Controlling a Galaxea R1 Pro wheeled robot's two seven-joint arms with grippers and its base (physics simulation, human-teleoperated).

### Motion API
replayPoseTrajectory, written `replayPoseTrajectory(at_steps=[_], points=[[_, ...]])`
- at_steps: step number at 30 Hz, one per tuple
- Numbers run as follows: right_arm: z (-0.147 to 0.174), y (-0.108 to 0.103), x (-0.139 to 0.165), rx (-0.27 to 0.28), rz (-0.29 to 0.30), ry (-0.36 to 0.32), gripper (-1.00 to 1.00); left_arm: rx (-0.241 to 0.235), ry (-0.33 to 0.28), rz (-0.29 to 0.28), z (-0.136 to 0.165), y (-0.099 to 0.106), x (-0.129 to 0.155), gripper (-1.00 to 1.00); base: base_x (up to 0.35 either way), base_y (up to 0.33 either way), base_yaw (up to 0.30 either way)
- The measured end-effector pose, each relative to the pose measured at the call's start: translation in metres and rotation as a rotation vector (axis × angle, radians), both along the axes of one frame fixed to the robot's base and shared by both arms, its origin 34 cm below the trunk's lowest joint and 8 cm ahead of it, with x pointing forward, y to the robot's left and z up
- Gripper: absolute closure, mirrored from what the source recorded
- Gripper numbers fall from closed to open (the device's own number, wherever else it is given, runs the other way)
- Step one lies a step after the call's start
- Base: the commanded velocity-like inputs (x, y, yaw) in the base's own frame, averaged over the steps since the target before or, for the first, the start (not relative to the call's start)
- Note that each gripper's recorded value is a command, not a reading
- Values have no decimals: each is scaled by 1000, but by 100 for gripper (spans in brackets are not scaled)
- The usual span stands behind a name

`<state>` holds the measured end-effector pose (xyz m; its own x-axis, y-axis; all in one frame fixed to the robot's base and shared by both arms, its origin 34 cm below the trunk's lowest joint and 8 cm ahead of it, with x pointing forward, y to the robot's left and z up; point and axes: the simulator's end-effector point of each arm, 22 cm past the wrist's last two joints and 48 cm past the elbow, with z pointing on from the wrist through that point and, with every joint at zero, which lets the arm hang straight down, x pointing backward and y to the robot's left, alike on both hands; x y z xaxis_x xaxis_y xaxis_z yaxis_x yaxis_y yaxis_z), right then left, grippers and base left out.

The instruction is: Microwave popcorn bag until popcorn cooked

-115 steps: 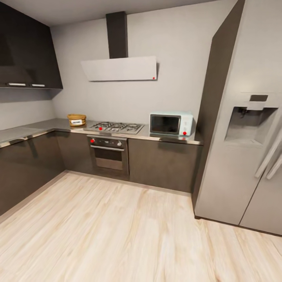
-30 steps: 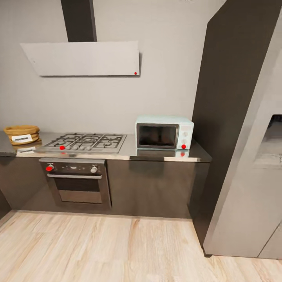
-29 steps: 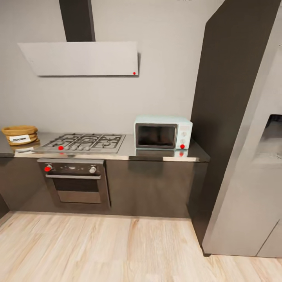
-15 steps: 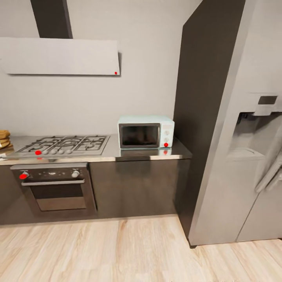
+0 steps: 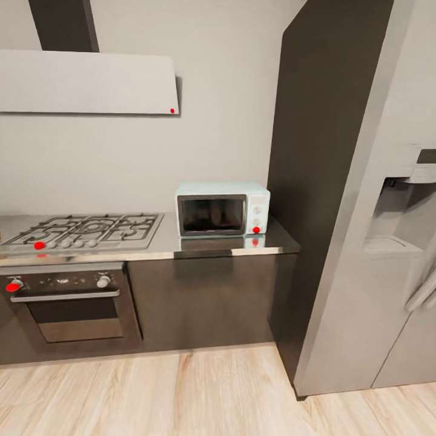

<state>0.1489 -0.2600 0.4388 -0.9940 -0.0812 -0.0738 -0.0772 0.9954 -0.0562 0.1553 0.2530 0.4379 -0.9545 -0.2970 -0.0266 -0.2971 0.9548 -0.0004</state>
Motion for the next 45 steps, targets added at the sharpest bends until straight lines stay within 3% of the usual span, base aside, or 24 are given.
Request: replayPoseTrajectory(at_steps=[32, 45], points=[[0, -3, 0, -4, 1, 0, -100, 1, -2, -2, 0, 0, 0, -100, 319, 0, 35], [0, -1, -1, -1, 6, 5, -100, 1, -5, -3, 0, 0, 2, -100, 46, 0, 0]])
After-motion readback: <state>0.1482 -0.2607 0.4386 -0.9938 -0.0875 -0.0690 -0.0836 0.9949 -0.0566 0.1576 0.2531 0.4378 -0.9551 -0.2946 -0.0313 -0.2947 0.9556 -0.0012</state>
